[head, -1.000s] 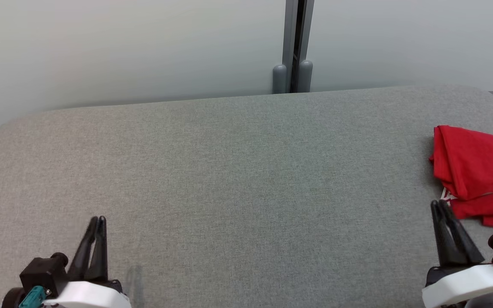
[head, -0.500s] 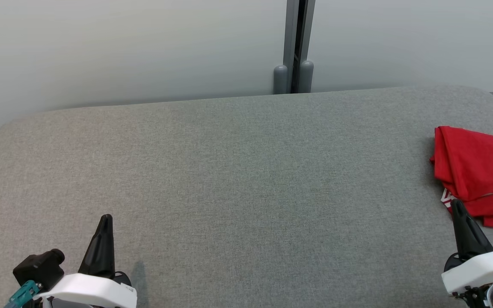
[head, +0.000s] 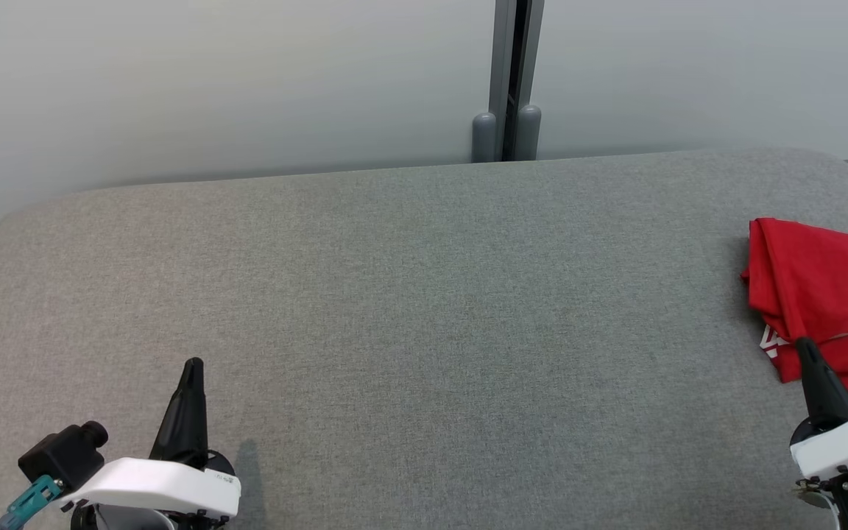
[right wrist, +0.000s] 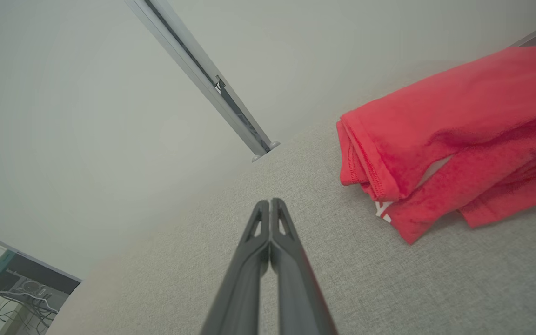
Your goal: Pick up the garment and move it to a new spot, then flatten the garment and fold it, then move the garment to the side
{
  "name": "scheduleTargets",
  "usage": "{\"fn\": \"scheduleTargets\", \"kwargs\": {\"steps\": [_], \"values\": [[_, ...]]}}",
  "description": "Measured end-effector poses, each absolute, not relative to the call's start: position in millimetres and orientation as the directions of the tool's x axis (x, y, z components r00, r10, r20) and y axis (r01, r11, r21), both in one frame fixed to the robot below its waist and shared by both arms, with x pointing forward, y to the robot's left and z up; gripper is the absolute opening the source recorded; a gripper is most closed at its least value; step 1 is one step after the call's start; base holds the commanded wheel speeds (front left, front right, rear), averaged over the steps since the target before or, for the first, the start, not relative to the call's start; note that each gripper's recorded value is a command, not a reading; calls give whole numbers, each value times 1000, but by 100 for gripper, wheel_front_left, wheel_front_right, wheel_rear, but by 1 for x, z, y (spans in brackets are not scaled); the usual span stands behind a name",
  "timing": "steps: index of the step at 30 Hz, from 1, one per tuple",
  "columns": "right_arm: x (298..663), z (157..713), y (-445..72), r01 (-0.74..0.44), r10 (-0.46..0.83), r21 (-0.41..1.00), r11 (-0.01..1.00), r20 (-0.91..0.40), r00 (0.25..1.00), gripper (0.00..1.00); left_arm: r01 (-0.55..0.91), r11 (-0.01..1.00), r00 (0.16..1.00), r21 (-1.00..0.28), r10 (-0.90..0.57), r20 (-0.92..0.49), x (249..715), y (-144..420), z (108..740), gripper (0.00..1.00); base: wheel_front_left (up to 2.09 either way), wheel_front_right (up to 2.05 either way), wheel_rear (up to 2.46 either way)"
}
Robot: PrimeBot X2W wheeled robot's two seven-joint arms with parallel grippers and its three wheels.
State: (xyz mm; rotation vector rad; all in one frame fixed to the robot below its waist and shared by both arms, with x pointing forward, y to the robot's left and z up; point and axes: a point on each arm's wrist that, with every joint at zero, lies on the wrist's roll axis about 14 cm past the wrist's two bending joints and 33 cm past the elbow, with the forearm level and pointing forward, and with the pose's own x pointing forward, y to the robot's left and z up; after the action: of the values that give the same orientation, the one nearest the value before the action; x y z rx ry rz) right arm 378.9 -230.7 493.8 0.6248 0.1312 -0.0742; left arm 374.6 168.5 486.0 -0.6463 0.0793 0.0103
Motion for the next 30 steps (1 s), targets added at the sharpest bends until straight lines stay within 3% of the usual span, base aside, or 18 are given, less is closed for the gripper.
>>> {"fn": "scheduleTargets", "kwargs": {"steps": [30], "values": [[394, 490, -249, 142, 1, 836, 530, -169, 986, 0, -40, 520, 998, -853, -13, -55, 386, 154, 491, 0, 0, 0, 0]]}}
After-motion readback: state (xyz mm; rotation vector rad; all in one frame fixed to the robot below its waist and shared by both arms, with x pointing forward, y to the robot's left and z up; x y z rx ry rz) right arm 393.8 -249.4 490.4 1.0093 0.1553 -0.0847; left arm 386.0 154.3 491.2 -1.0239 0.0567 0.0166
